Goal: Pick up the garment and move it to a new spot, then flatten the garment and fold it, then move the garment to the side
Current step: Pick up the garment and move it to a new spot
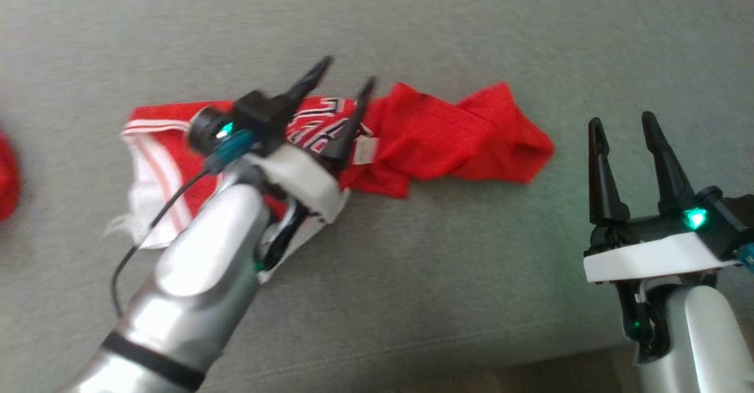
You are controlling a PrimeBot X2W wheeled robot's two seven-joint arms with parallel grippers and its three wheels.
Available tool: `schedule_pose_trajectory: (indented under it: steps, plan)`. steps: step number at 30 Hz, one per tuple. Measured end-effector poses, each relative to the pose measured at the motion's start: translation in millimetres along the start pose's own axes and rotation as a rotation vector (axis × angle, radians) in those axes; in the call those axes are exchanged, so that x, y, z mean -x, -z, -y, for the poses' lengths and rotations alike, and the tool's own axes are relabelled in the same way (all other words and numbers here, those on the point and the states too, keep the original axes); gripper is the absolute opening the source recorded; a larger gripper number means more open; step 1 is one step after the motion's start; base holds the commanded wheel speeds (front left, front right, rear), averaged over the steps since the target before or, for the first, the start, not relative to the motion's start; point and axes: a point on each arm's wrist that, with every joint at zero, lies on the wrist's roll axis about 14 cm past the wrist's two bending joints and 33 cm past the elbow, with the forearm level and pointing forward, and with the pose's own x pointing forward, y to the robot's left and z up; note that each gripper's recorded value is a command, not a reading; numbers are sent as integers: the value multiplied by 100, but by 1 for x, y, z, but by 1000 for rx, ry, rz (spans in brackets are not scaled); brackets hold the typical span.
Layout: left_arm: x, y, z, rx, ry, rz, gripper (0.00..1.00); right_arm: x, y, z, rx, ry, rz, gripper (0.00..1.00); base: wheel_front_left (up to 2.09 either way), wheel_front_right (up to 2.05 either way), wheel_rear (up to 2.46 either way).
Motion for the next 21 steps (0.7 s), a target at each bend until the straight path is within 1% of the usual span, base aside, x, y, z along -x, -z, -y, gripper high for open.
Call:
schedule_pose_trajectory:
  steps: [8,10,11,14,16,21]
  plan:
    - [88,-24,-87,-57,-368,41,100,-8,-10,-35,-6,-104,15,100,0,0,0]
    - [113,-28,-102,-65,-448,46,100,-9,-14,-43,-10,-124,23,100,0,0,0]
    - [138,-29,-112,-71,-516,45,100,-7,-15,-49,-13,-143,22,100,0,0,0]
    - [173,-27,-123,-77,-601,33,100,-4,-18,-57,-14,-165,24,100,0,0,0]
    - [192,-27,-126,-79,-637,31,100,-2,-19,-60,-15,-174,24,100,0,0,0]
    - [219,-29,-121,-86,-670,35,100,2,-20,-64,-7,-186,18,100,0,0,0]
